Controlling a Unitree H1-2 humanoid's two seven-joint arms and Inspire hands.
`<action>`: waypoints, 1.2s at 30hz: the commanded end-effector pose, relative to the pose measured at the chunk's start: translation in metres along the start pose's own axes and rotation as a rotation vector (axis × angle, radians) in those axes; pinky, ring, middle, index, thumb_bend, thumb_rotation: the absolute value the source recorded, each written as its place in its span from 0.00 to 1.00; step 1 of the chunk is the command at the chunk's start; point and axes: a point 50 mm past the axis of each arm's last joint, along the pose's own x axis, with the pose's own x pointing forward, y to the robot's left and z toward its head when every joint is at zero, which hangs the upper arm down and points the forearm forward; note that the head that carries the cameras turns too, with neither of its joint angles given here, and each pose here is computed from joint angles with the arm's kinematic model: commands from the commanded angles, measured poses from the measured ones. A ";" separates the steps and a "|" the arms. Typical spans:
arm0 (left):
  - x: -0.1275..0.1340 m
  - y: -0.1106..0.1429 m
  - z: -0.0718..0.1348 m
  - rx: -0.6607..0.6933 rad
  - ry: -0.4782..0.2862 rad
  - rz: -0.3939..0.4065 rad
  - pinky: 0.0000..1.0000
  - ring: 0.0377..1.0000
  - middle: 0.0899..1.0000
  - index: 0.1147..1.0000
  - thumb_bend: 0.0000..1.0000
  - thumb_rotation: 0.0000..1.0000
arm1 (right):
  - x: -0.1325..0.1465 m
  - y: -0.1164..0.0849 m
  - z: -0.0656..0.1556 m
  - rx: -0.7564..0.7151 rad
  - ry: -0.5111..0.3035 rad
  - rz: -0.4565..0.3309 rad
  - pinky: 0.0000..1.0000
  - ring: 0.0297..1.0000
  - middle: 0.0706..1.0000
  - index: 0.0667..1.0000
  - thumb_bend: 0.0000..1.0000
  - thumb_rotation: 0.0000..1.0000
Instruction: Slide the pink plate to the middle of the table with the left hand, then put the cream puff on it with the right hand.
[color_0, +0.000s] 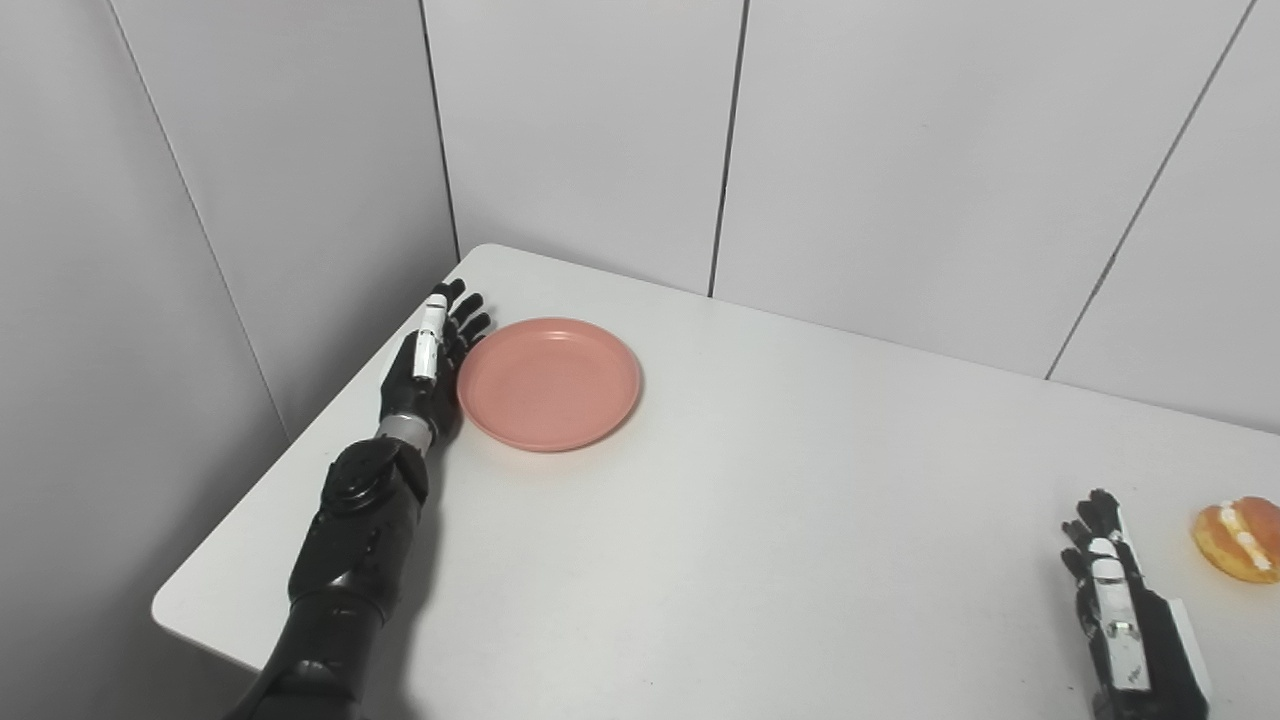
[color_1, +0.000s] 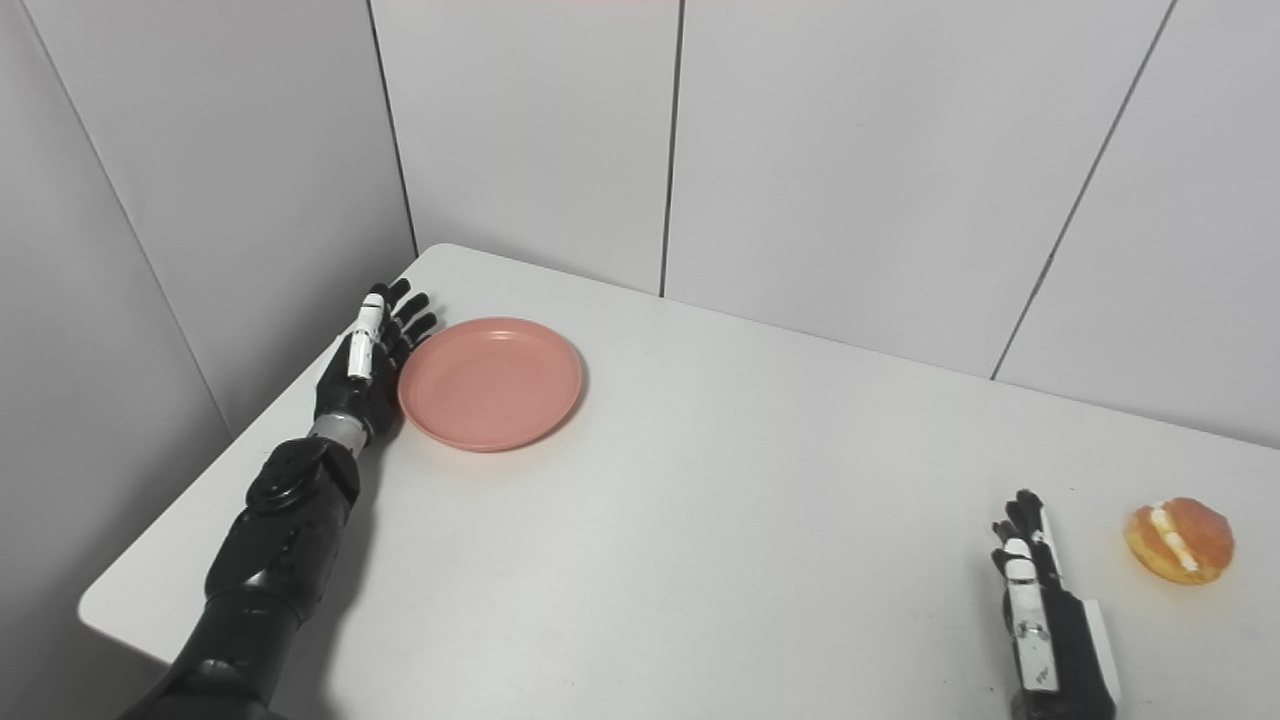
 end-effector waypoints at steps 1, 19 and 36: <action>-0.002 -0.005 -0.001 -0.002 0.024 -0.021 0.97 0.96 0.95 0.94 0.39 1.00 | -0.022 0.017 -0.027 0.059 0.083 -0.005 1.00 1.00 1.00 1.00 0.13 1.00; -0.015 -0.054 -0.018 -0.021 0.101 -0.149 0.98 0.96 0.95 0.93 0.36 1.00 | -0.021 0.021 -0.023 0.043 0.093 -0.004 1.00 1.00 1.00 1.00 0.16 1.00; -0.018 -0.099 -0.041 -0.037 0.153 -0.274 0.99 0.96 0.95 0.95 0.39 1.00 | -0.021 0.025 -0.018 0.051 0.079 -0.006 1.00 0.99 1.00 1.00 0.17 1.00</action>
